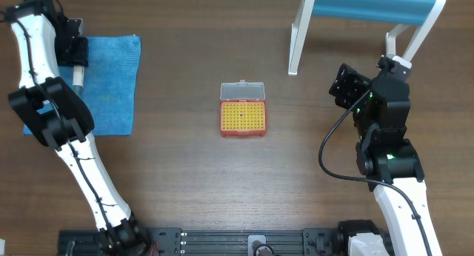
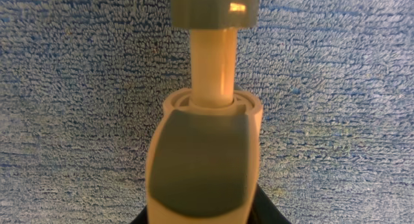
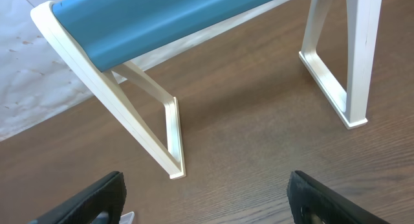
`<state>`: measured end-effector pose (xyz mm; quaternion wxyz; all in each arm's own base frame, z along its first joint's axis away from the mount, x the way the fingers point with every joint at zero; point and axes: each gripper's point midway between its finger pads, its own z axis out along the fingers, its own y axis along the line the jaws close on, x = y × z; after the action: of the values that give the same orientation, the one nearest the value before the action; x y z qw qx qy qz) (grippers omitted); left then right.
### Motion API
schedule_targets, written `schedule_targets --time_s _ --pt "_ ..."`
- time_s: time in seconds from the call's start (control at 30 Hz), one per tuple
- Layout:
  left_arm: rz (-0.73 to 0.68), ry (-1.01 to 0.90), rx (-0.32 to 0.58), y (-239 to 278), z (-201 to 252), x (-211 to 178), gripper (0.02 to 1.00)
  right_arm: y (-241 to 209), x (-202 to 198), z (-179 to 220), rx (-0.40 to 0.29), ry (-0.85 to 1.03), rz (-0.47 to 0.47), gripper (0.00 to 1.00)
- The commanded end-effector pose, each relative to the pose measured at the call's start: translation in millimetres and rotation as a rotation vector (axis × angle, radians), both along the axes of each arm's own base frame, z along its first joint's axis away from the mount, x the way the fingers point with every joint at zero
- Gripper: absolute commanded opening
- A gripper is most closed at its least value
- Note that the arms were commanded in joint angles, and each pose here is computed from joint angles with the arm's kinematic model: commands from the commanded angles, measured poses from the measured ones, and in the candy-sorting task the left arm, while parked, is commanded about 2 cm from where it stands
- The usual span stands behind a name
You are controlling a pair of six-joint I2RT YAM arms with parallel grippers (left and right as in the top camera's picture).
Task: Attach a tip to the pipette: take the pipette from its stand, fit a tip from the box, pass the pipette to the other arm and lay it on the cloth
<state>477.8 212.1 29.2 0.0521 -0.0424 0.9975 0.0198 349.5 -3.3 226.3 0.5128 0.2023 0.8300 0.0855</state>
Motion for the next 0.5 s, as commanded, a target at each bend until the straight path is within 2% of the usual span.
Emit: schedule_targets --time_s 0.03,0.17,0.33,0.43,0.5 --pt "0.012 0.001 -0.014 -1.1 -8.0 3.0 0.222 2.8 1.9 6.2 0.021 -0.017 0.001 0.809" --pt "0.012 0.001 -0.014 -1.1 -8.0 3.0 0.224 2.8 1.9 6.2 0.021 -0.017 0.001 0.812" --pt "0.012 0.005 -0.016 -1.6 -8.1 2.0 0.316 2.8 1.9 6.2 0.021 -0.017 0.001 0.809" --pt "0.01 0.02 -0.022 -4.8 -7.1 -1.4 0.524 2.9 1.9 6.4 0.021 -0.018 0.002 0.809" --pt "0.005 0.034 -0.028 -8.9 -3.5 -4.5 0.597 3.7 3.0 8.7 0.024 -0.028 0.005 0.809"
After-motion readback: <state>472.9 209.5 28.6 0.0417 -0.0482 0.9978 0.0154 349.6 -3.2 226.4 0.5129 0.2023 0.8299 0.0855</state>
